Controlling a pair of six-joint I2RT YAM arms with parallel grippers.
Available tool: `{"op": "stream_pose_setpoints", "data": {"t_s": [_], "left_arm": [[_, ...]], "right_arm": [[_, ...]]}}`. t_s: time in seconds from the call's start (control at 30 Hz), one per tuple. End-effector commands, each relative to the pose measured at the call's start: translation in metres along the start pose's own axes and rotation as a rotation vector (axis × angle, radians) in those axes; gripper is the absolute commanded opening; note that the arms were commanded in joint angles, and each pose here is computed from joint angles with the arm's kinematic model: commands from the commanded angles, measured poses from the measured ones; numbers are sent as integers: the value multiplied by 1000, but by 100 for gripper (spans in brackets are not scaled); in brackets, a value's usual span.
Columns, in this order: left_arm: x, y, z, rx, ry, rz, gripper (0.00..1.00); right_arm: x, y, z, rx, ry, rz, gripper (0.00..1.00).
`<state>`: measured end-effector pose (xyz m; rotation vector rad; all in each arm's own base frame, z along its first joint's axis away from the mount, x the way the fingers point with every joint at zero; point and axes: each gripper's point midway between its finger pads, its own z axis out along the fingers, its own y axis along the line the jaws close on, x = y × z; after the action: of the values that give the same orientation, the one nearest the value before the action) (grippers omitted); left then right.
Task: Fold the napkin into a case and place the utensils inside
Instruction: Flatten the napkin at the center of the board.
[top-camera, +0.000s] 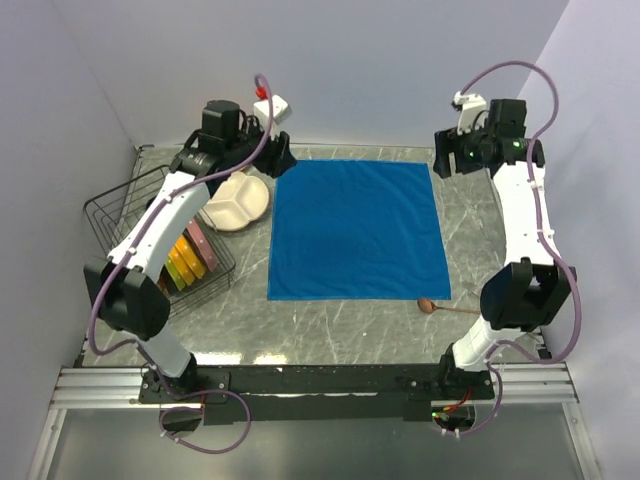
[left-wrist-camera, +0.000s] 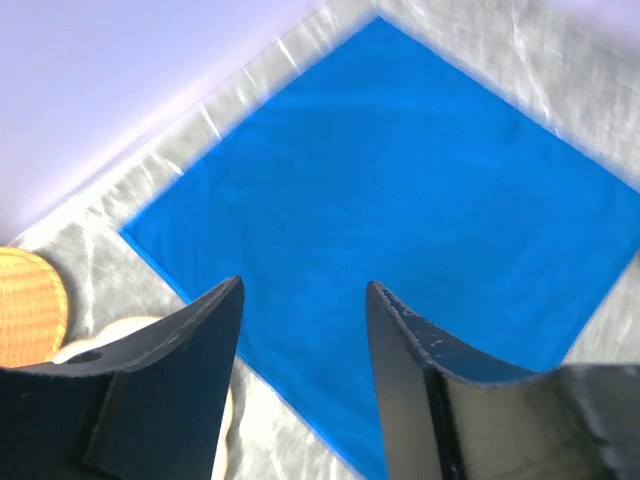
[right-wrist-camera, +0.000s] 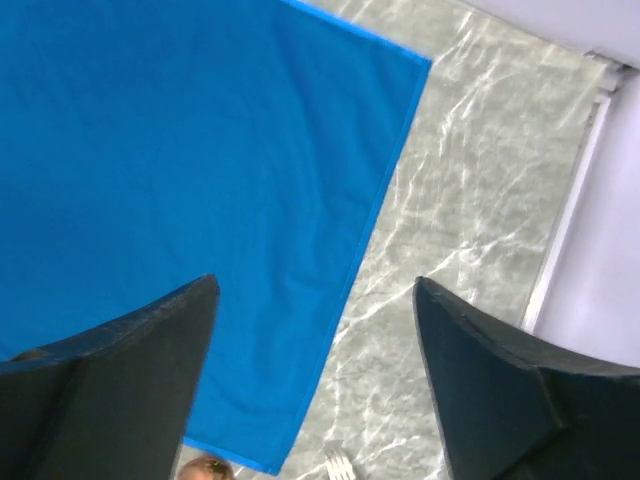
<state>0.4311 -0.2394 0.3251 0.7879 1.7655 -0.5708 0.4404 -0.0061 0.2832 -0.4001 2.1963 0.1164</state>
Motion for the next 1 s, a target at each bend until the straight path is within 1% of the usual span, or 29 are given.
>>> {"op": "stream_pose_setpoints", "data": {"t_s": [0.0,0.03,0.1,0.13,0.23,0.27,0.3,0.33,0.37,0.4,0.43,0.47,0.5,0.53,0.57,0.6,0.63,0.67,0.7,0.73,0.77,0.8,0.87,0.9,0.93,0.97], "left_arm": [[68,-24,7,176,220,27,53],[85,-27,8,191,262,13,52],[103,-30,8,211,297,22,51],[117,-30,9,204,321,7,51],[121,-21,17,156,315,-22,51],[127,-16,25,135,335,-67,51],[125,-9,30,111,335,-92,51],[109,0,36,86,305,-100,52],[119,8,49,62,327,-160,53],[118,19,56,34,324,-190,55],[98,30,63,2,283,-202,55],[110,38,77,-14,306,-265,55],[106,50,82,-35,289,-286,55],[89,62,89,-72,242,-322,55],[91,74,103,-122,213,-396,55],[81,91,107,-185,174,-402,56],[80,100,113,-209,155,-412,56],[82,109,123,-239,130,-442,56],[78,122,126,-293,101,-446,55],[77,129,129,-316,82,-453,56],[79,136,138,-332,55,-458,56],[79,143,140,-350,36,-462,56],[89,159,147,-408,20,-474,56],[87,167,149,-427,-6,-467,56],[89,174,151,-451,-14,-463,55],[103,180,158,-466,-1,-471,55]], "right_arm": [[75,15,7,-70,261,29,78],[107,21,12,-86,338,47,71],[131,27,11,-92,391,57,64],[153,35,14,-106,440,75,62],[172,36,20,-81,462,85,61],[171,34,24,-74,449,86,61],[167,33,28,-65,437,103,61],[155,29,32,-57,403,112,61],[151,26,42,-58,400,124,61],[141,23,48,-52,379,148,62],[115,14,52,-27,324,146,63],[110,6,65,-12,313,161,65],[99,0,72,6,288,180,67],[74,-11,75,36,230,176,71],[72,-19,93,52,229,190,72],[67,-24,101,70,221,227,72],[40,-35,104,92,159,229,74],[47,-41,125,103,187,255,74],[24,-49,129,129,133,296,74],[18,-53,136,133,122,318,74],[30,-53,158,115,154,346,74],[19,-58,163,130,123,373,74],[17,-64,182,153,76,440,76],[16,-67,188,167,56,449,76],[24,-68,194,175,59,461,77],[15,-74,201,191,2,464,77]]}}
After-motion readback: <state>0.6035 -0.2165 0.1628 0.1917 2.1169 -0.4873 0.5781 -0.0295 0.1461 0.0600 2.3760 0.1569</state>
